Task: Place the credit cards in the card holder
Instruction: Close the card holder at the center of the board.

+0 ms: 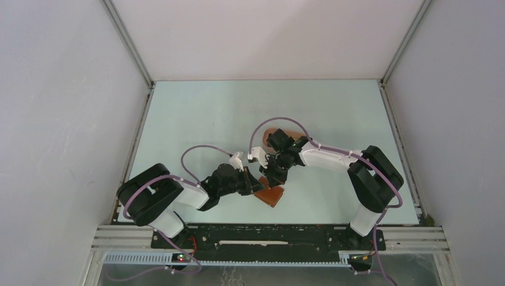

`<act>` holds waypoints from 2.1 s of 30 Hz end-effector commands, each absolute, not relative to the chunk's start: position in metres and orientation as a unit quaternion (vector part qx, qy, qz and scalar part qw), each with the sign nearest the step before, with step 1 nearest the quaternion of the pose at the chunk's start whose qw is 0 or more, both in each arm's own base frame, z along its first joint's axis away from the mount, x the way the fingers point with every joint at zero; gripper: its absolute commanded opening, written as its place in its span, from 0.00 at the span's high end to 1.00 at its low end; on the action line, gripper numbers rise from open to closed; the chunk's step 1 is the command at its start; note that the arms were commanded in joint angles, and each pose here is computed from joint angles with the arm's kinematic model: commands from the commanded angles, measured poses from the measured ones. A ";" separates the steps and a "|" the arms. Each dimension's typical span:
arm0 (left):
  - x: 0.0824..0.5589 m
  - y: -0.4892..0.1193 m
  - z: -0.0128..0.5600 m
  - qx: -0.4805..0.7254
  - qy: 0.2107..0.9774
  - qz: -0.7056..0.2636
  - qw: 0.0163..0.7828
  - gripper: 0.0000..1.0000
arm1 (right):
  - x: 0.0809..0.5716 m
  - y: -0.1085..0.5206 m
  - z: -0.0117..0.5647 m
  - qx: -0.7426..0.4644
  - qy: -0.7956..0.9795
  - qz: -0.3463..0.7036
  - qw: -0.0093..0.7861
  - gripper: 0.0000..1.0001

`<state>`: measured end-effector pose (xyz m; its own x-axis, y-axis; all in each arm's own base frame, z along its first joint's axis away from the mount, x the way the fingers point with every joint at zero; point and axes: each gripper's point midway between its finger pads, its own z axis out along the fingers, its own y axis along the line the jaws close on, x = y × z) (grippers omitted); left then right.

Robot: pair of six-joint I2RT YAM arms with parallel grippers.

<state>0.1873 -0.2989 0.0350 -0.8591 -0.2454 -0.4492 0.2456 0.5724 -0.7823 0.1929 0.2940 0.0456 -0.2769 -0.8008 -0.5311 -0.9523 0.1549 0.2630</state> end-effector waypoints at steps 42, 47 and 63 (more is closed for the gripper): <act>0.168 -0.275 0.001 -0.005 0.881 -0.411 0.235 1.00 | 0.164 0.303 0.017 -0.595 0.754 0.274 0.053 1.00; 0.168 -0.274 0.002 -0.005 0.880 -0.413 0.237 1.00 | 0.171 0.302 0.025 -0.584 0.757 0.284 0.064 1.00; 0.171 -0.274 0.023 -0.002 0.870 -0.421 0.256 0.87 | 0.169 0.305 0.091 -0.592 0.710 0.360 0.120 0.47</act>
<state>0.1792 -0.2896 0.0368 -0.8664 -0.2500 -0.4323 0.2218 0.5830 -0.7816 0.1675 0.3039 0.0556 -0.3041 -0.8088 -0.5033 -0.9138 0.0984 0.3941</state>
